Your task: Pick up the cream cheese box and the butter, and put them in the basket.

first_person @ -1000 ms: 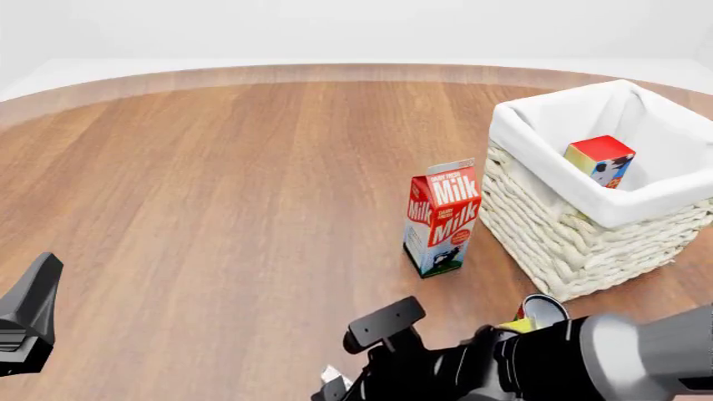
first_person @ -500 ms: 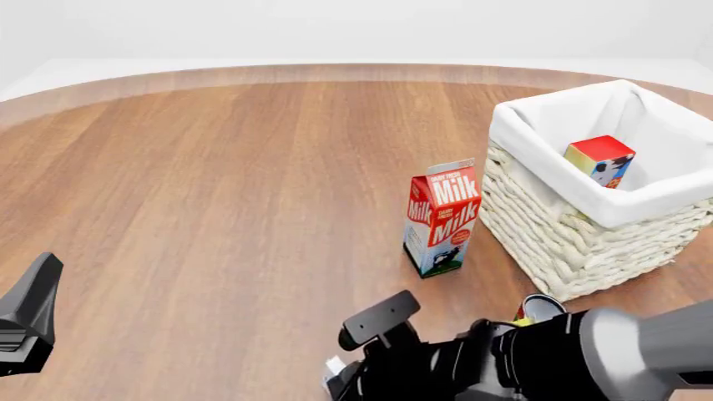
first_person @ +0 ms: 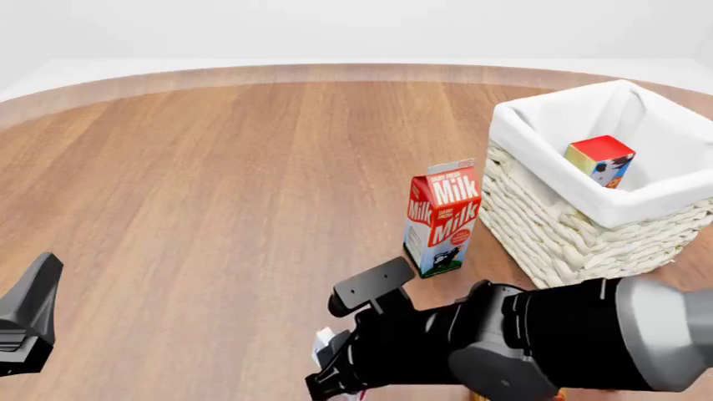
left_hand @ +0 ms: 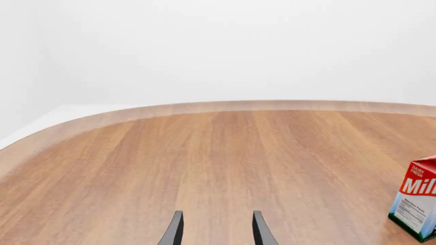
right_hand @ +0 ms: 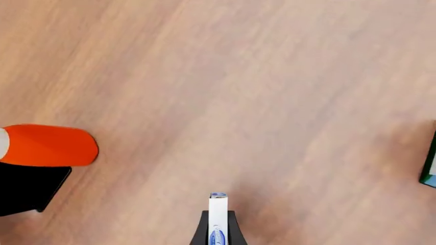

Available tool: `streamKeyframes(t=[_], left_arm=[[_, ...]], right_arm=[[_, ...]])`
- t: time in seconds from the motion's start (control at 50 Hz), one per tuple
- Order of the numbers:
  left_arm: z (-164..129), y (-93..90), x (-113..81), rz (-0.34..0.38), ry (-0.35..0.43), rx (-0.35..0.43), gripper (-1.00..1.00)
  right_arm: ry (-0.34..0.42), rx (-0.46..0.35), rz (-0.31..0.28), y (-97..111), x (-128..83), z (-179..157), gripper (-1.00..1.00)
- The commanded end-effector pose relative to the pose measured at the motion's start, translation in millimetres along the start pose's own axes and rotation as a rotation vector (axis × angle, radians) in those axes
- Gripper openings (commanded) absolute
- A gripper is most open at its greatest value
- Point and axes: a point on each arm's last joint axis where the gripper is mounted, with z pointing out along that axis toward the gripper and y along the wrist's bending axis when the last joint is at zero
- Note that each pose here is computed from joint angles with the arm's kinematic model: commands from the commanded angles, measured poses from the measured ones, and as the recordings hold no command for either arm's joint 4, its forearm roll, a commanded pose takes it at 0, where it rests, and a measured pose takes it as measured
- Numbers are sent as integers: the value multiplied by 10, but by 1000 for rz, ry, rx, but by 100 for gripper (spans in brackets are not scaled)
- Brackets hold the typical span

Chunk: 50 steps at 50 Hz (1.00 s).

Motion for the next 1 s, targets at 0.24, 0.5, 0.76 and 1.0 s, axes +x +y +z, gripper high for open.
streamKeyframes(t=[0.24, 0.5, 0.76, 1.0], left_arm=[[0, 0, 0, 0, 0, 0, 100], [0, 0, 0, 0, 0, 0, 100], [0, 0, 0, 0, 0, 0, 100], [0, 0, 0, 0, 0, 0, 100]], right_arm=[[-66, -18, -81, 172, -442, -310, -100], [-96, -28, -140, 263, -627, -523, -100], [-117, -34, -219, 387, -845, -828, -100], [-143, -26, -260, 394, -982, -1023, -100]])
